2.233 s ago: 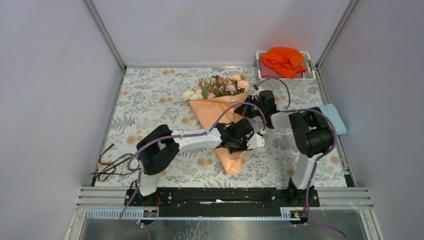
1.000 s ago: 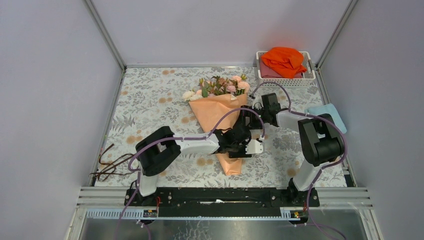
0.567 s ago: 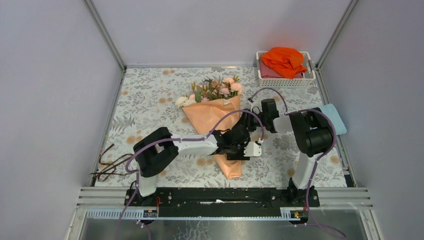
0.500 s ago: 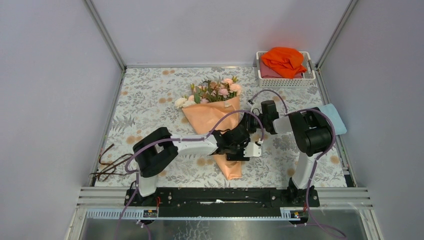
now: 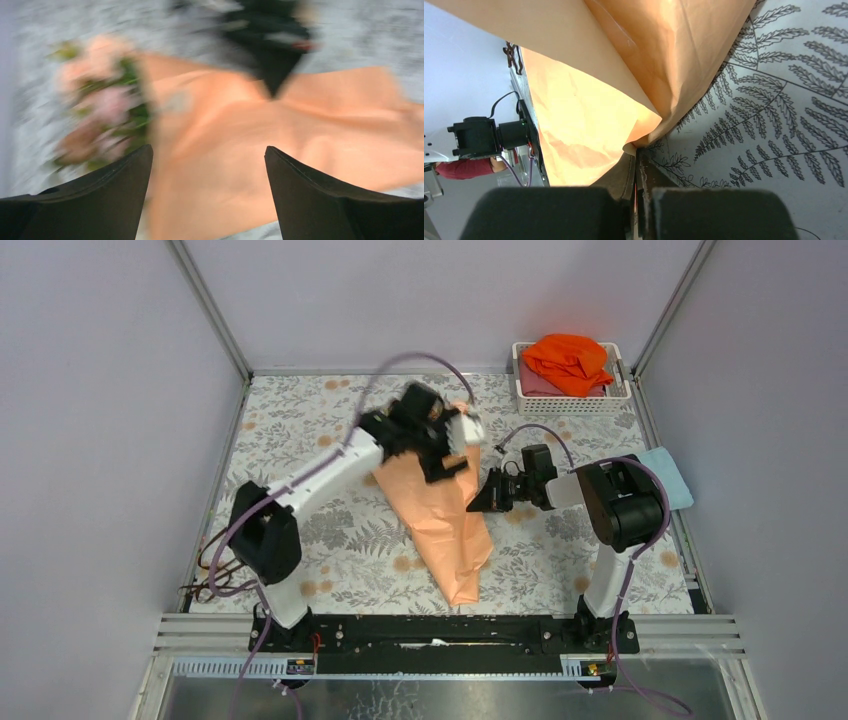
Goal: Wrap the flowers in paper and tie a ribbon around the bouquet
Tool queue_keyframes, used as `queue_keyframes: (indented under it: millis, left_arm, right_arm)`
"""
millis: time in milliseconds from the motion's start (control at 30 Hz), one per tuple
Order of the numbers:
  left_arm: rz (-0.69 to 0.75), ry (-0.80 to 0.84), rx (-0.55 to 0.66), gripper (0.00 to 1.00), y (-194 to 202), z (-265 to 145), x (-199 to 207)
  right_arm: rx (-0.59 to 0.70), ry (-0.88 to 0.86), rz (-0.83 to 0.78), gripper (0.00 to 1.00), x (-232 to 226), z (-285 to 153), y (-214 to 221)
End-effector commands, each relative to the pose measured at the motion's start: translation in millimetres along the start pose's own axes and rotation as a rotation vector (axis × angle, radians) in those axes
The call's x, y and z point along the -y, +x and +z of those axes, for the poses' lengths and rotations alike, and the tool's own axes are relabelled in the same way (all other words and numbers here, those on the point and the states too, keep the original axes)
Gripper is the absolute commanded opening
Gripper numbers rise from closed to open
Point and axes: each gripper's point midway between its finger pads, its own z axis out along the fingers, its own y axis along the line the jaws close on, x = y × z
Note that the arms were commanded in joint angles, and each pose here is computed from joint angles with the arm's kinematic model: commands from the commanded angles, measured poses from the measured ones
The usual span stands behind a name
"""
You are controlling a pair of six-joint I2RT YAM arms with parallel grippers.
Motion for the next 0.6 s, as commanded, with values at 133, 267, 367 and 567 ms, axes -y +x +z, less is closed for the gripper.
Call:
queue_keyframes:
  millis: [133,267,367,567]
  left_arm:
    - [0.038,-0.100,-0.072,0.88,77,-19,-114]
    - [0.089,-0.035,-0.086,0.90,92,1,-113]
    - [0.067,-0.032,-0.080,0.89,94,12,-119]
    - [-0.051,-0.034,-0.028,0.60,94,26,-146]
  right_arm:
    - [-0.055,-0.017,-0.044,0.00,-14,-1,6]
    - [-0.067,-0.019,-0.062,0.00,-18,-1,6]
    - [-0.085,-0.019,-0.068,0.00,-19,-2,9]
    - [-0.117,-0.020,-0.083,0.00,-21,-6,18]
